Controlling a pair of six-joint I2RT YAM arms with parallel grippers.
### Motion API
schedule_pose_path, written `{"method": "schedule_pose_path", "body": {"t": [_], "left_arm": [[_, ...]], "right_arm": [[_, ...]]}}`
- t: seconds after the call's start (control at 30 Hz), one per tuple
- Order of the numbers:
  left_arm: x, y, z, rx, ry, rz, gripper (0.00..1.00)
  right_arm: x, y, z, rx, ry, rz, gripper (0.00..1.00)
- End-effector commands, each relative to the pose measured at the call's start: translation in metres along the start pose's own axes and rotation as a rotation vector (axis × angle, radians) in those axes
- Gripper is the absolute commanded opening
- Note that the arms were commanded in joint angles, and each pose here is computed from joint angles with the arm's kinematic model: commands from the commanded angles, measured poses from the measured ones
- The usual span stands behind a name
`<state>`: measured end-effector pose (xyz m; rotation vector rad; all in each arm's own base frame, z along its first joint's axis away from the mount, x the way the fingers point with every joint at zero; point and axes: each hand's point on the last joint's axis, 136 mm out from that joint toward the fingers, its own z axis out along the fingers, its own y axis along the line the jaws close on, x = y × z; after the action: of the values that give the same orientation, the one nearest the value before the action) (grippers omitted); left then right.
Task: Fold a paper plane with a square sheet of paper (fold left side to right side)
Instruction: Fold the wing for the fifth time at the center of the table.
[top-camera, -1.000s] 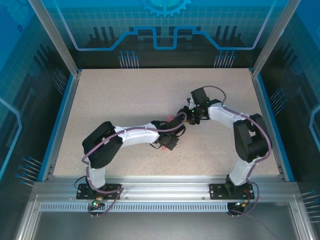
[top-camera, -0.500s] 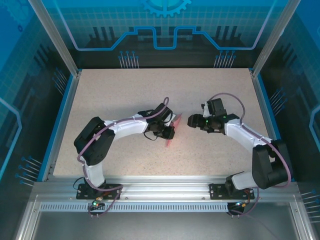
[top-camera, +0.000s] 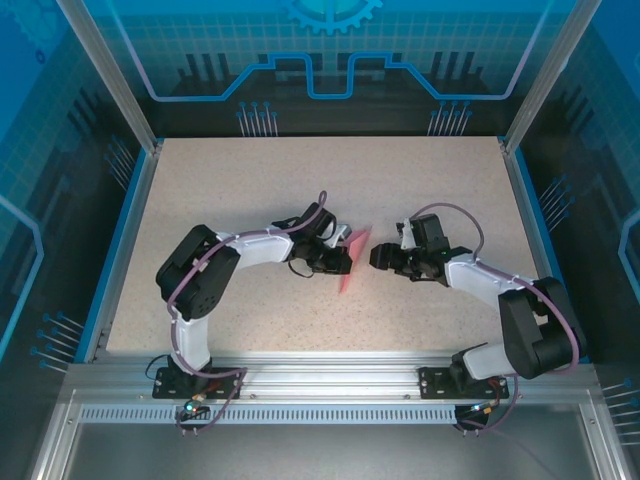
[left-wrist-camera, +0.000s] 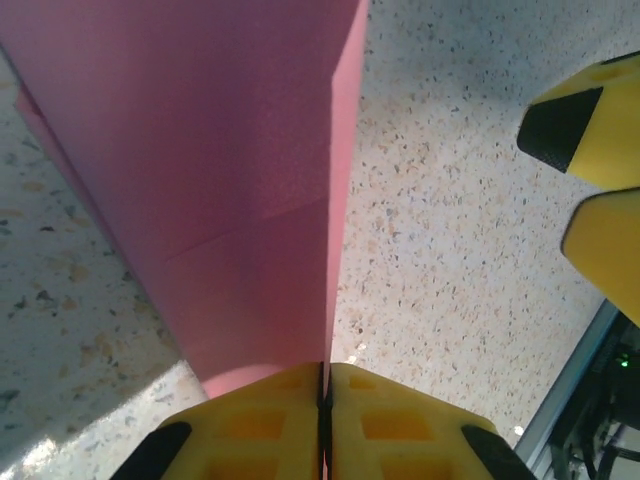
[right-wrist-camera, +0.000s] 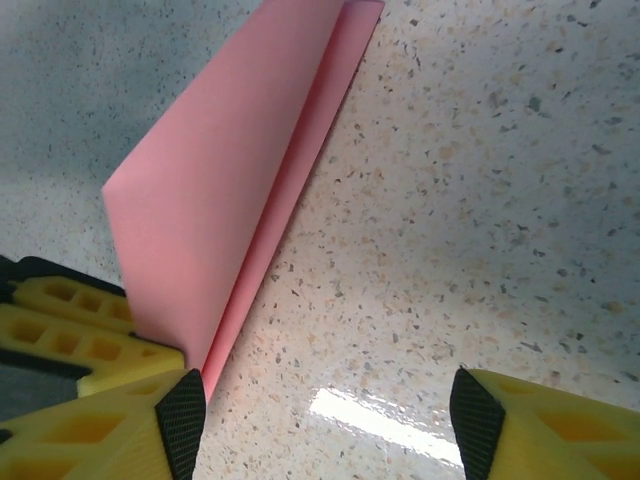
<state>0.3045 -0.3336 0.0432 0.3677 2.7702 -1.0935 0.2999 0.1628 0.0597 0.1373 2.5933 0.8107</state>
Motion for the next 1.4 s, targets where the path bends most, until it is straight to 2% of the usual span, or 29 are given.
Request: {"method": "schedule_pose_path", "body": {"t": [0.0,0.33,0.63,0.93,1.37], "left_arm": [[0.000,-0.003,0.006,0.094,0.018,-0.051,0.10],[-0.005,0.001,0.009,0.211,0.012,-0.140,0.10],[-0.008,0.005,0.003,0.269,-0.014,-0.185,0.09],[-0.007,0.011,0.001,0.272,-0.028,-0.212,0.09],[-0.005,0.016,0.003,0.269,-0.031,-0.232,0.09]], "right_arm": [[-0.004,0.014,0.003,-0.072,-0.027,-0.003,0.67],[-0.008,0.019,0.018,-0.163,-0.074,0.073,0.63],[-0.020,0.027,0.040,-0.196,-0.085,0.149,0.53],[-0.029,0.031,0.058,-0.165,-0.079,0.167,0.52],[-0.023,0.024,0.077,-0.104,-0.030,0.200,0.47]]}}
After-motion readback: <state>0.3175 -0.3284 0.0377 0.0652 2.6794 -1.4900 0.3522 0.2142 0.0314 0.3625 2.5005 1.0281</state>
